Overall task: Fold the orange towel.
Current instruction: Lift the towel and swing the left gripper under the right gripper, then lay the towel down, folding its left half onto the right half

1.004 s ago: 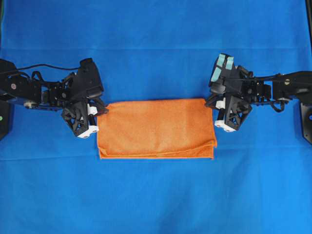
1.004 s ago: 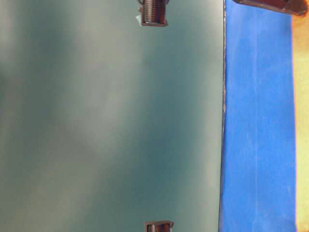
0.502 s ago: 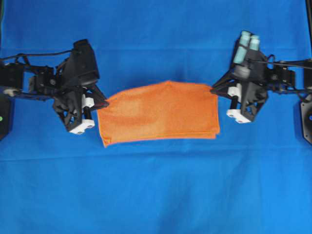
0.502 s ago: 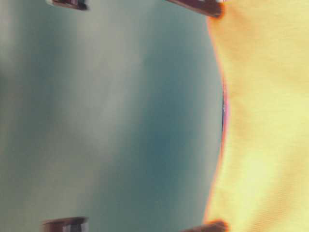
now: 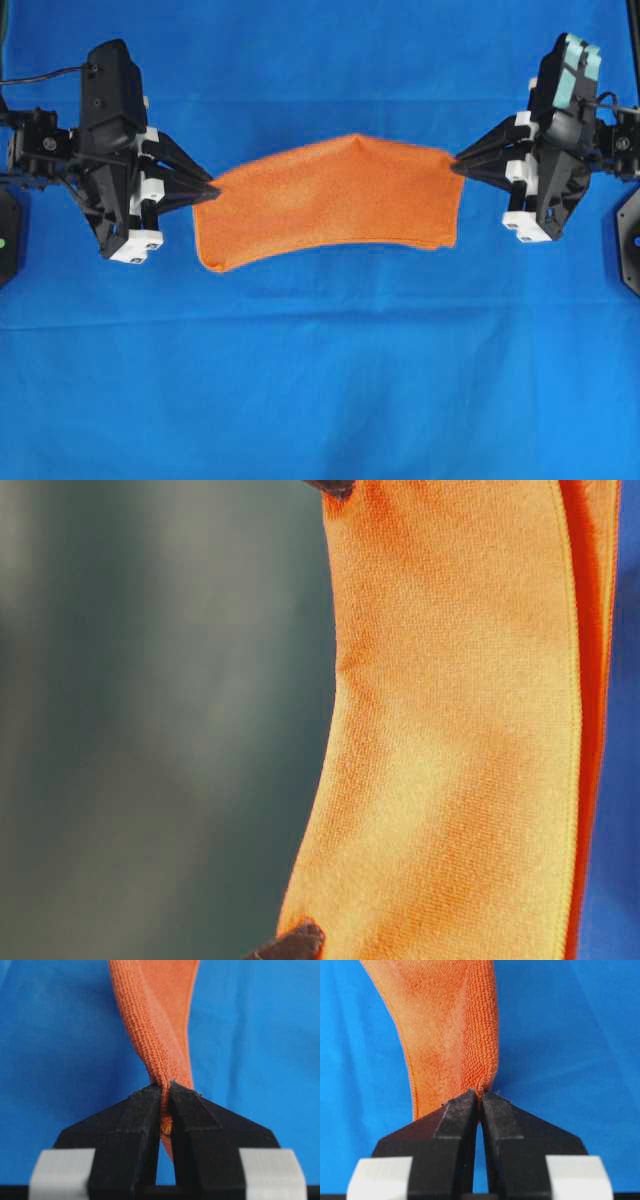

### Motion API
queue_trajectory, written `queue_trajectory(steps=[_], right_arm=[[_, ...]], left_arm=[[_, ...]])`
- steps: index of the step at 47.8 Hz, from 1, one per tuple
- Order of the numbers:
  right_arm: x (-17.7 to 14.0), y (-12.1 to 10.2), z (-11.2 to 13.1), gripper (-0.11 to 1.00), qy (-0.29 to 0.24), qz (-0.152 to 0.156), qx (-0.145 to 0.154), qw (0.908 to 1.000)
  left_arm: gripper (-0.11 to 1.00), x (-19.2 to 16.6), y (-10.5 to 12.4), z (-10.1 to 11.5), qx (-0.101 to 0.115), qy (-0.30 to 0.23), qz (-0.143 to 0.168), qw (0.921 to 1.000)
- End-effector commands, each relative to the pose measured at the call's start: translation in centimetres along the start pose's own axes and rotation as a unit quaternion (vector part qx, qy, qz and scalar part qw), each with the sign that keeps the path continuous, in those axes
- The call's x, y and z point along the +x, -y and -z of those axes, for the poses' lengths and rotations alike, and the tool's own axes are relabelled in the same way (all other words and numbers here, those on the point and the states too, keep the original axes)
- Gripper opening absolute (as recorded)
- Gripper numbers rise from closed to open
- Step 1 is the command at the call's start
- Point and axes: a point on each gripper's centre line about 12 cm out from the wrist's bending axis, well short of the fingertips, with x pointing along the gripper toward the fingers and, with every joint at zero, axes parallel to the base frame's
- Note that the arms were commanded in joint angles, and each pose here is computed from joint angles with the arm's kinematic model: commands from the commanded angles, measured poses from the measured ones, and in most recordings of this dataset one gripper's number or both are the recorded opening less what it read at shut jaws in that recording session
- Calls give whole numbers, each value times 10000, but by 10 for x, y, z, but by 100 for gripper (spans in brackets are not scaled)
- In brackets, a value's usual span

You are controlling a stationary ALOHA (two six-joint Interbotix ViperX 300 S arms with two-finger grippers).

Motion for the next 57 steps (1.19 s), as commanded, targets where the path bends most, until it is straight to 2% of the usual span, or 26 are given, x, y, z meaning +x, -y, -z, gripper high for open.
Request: queue_trajectory(steps=[1,15,27,35,48,57], right_arm=[[3,4,-8,3,121,73,-44,9999],[32,46,-17,3,-150,744,-34,9971],[60,76,-46,3,-7,1101,-294,9935],[76,93,-62,3,22,1275,-441,9909],[98,106,-88,3,254,1353,-647,9884],[102,113,-89,3,235,1408,-622,9878]], left_arm=[[1,-1,7,-9,69,226,116,9997],[1,30,44,-17,375,802,670,9938],[1,81,68,-33,858,886,796,9892],[1,111,85,-43,1096,862,875,9864],[1,134,102,-48,1201,841,975,9844],[1,141,105,-48,1212,838,994,9841]])
